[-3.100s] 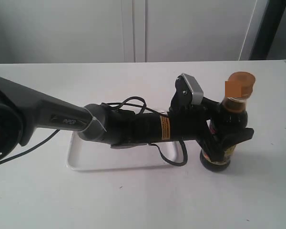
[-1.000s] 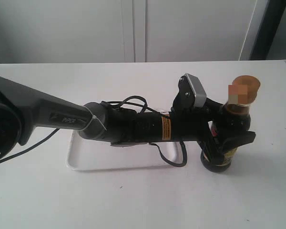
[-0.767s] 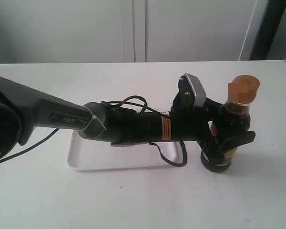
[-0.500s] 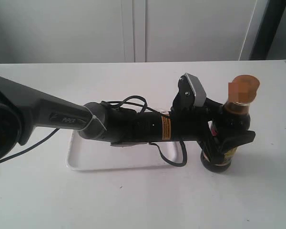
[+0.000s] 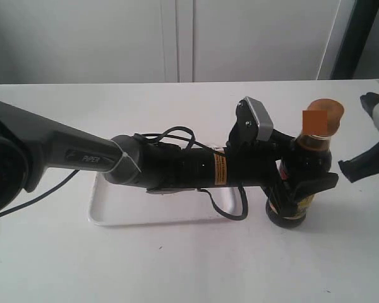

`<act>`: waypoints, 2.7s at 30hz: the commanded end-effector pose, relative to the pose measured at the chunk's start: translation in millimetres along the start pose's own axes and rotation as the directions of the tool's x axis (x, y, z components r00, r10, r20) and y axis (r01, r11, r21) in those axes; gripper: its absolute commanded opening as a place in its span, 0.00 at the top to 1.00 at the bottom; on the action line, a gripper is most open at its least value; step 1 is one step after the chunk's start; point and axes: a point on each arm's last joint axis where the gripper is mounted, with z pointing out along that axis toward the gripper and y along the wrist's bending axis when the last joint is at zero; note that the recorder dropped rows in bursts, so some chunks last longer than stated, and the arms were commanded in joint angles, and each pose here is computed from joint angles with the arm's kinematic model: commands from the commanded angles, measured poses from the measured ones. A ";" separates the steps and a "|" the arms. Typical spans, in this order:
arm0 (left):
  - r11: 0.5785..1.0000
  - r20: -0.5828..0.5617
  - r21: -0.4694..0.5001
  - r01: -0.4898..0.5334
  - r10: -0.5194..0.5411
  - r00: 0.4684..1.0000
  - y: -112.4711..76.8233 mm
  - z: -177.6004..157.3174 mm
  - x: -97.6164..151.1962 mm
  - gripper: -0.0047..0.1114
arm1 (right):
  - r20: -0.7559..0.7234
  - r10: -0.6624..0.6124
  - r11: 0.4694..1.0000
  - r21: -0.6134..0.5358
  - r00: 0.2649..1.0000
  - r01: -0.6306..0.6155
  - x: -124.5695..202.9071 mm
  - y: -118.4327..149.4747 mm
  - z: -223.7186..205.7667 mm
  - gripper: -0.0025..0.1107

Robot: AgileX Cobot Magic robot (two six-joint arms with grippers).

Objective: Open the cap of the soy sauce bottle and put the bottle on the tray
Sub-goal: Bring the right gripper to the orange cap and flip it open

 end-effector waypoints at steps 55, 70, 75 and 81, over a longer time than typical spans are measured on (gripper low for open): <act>1.000 -0.050 0.020 0.013 -0.012 0.999 -4.1 0.9 4.9 0.96 | 0.165 -0.016 0.997 -0.074 0.986 0.029 -76.5 16.3 3.5 0.98; 1.000 -0.052 0.022 0.017 -0.016 0.999 -4.2 0.9 5.0 0.96 | -0.100 0.172 0.976 -0.116 0.980 -0.183 -83.1 -5.3 20.5 0.98; 1.000 -0.053 0.023 0.018 -0.017 0.998 -4.4 0.9 5.1 0.96 | -0.181 0.179 0.975 -0.098 0.967 -0.198 -82.2 -20.1 21.6 0.98; 1.000 -0.057 0.020 0.018 -0.017 0.998 -4.1 0.8 5.5 0.96 | -0.337 0.179 0.966 -0.120 0.924 -0.231 -79.3 -33.4 27.8 0.98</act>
